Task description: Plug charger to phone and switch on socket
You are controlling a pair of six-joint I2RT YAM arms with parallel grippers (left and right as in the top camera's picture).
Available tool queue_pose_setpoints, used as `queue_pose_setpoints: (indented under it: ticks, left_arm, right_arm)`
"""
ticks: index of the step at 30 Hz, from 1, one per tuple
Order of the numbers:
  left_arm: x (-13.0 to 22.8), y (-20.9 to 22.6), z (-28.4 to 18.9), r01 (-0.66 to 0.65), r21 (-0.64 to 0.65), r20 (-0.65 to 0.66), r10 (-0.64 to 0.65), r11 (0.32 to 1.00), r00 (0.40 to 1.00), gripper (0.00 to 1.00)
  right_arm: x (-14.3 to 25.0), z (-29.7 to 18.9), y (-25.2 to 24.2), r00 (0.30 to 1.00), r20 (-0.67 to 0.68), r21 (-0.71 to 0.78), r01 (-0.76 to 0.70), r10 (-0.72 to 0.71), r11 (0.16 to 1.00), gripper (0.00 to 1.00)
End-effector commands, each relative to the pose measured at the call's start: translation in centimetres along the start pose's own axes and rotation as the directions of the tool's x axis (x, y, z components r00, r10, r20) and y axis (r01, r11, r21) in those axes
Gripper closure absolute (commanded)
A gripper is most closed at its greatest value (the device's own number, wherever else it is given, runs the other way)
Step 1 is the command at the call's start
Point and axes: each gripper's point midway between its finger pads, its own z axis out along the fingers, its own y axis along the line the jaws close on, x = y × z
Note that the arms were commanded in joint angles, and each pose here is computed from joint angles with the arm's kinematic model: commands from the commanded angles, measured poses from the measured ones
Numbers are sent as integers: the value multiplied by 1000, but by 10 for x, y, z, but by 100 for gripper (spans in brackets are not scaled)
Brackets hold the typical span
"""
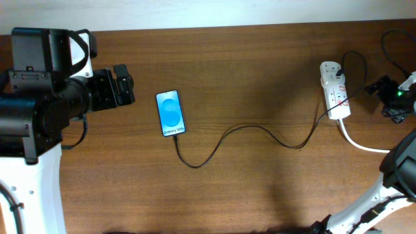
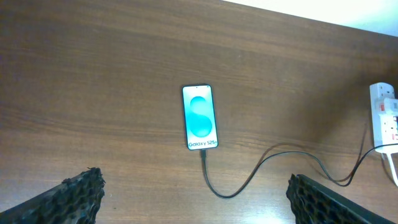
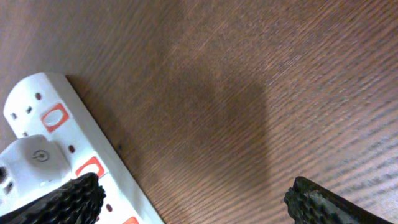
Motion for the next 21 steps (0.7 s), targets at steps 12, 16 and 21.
queue_pose_setpoints:
  ticks: [12,16,21]
  left_arm:
    - [-2,2,-4,-4,-6,15,5,1000,1000,1]
    - [-2,2,-4,-4,-6,15,5,1000,1000,1]
    - [-2,2,-4,-4,-6,15,5,1000,1000,1]
  right_arm:
    - [21,47,35,993,-53,-2,109,-109,994,2]
    - [26,49,45,990,-61,-9,129,-129,992,2]
    - [30,50,37,989,-74,51,134,-130,990,2]
